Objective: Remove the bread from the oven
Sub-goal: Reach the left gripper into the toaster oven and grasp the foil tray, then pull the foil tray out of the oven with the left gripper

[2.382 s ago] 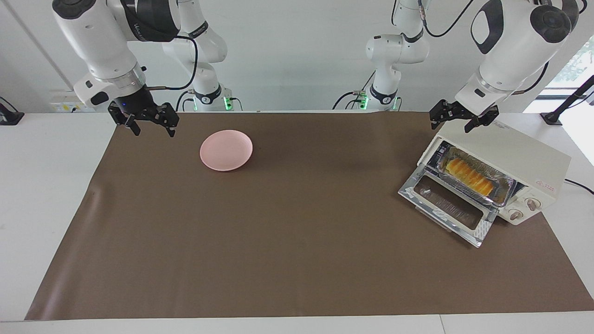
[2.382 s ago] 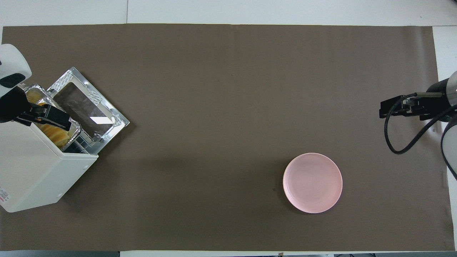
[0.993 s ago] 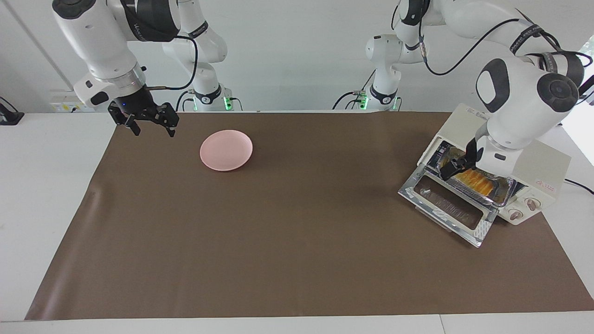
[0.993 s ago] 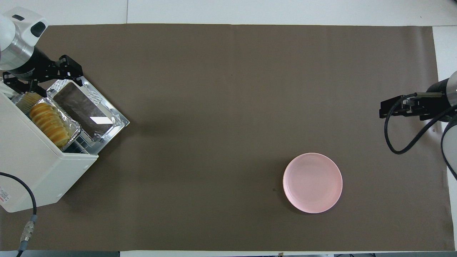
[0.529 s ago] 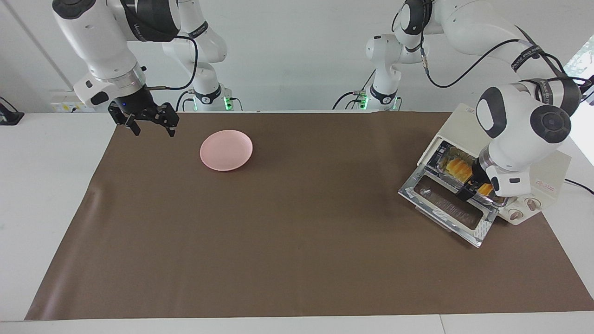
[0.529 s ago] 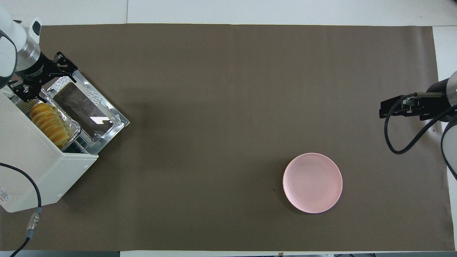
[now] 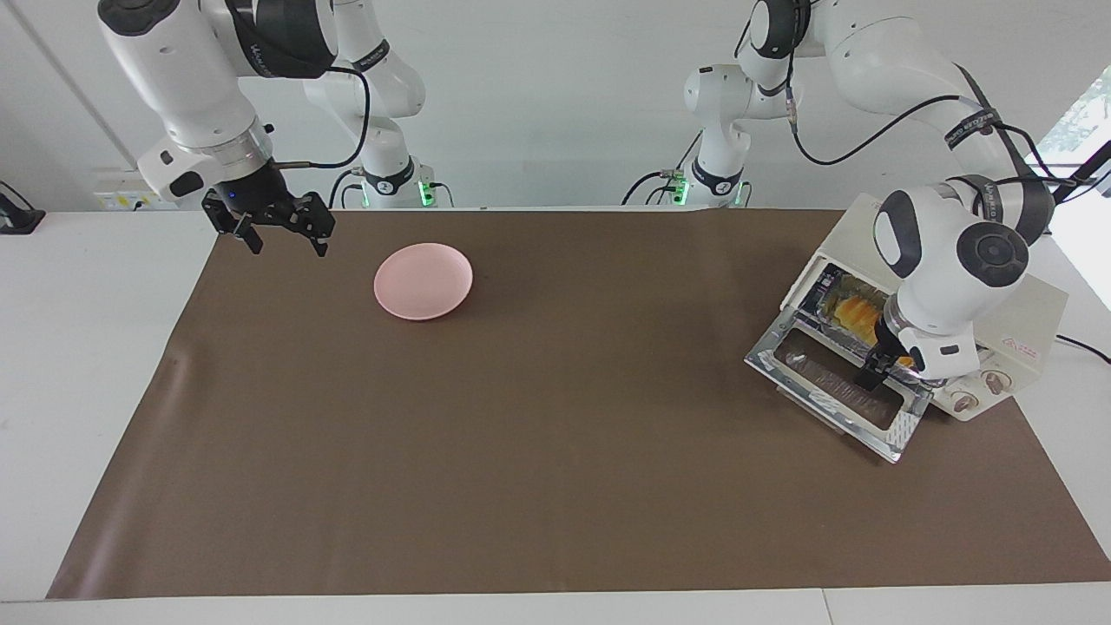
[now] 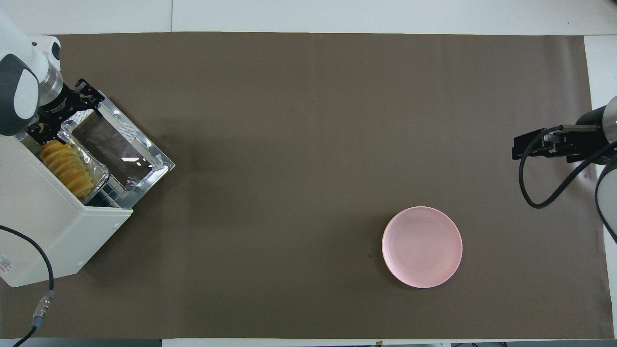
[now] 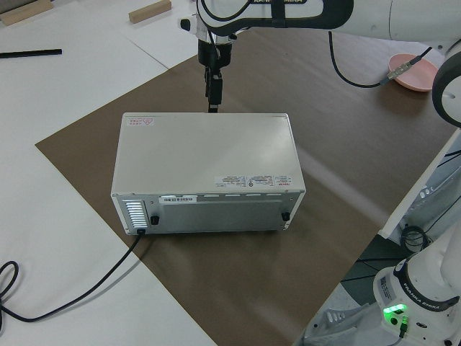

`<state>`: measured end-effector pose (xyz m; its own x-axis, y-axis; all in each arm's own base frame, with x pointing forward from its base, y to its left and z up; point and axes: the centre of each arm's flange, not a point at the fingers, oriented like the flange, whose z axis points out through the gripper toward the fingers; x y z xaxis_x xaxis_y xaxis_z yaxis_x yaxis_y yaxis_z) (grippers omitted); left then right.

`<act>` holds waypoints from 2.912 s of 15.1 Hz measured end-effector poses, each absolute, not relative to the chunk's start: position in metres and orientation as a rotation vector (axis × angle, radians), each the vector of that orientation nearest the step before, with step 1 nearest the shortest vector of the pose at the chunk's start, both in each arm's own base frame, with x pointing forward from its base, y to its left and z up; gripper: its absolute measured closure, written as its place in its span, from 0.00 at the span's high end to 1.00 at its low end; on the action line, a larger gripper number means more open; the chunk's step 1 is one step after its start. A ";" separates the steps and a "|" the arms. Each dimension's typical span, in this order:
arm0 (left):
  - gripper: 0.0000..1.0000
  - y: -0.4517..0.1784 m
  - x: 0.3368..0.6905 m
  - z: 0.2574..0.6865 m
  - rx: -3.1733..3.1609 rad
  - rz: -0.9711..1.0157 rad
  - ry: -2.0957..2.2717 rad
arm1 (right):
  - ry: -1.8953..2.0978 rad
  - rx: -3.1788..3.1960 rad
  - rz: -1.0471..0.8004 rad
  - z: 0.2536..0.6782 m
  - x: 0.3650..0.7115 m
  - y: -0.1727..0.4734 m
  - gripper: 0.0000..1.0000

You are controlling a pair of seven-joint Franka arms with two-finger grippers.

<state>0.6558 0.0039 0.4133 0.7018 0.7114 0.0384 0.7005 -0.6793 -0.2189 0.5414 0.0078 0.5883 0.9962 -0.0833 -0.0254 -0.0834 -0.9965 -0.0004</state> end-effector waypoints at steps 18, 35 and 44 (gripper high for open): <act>0.48 0.015 0.644 0.374 -2.654 0.043 -1.176 | 0.131 -3.137 0.040 0.588 0.541 0.008 1.00; 0.02 -0.228 0.659 0.429 -2.964 -0.048 -0.879 | 0.131 -3.137 0.040 0.588 0.541 0.008 1.00; 0.02 -0.440 0.547 0.423 -3.067 -0.014 -0.520 | 0.131 -3.137 0.040 0.588 0.541 0.008 1.00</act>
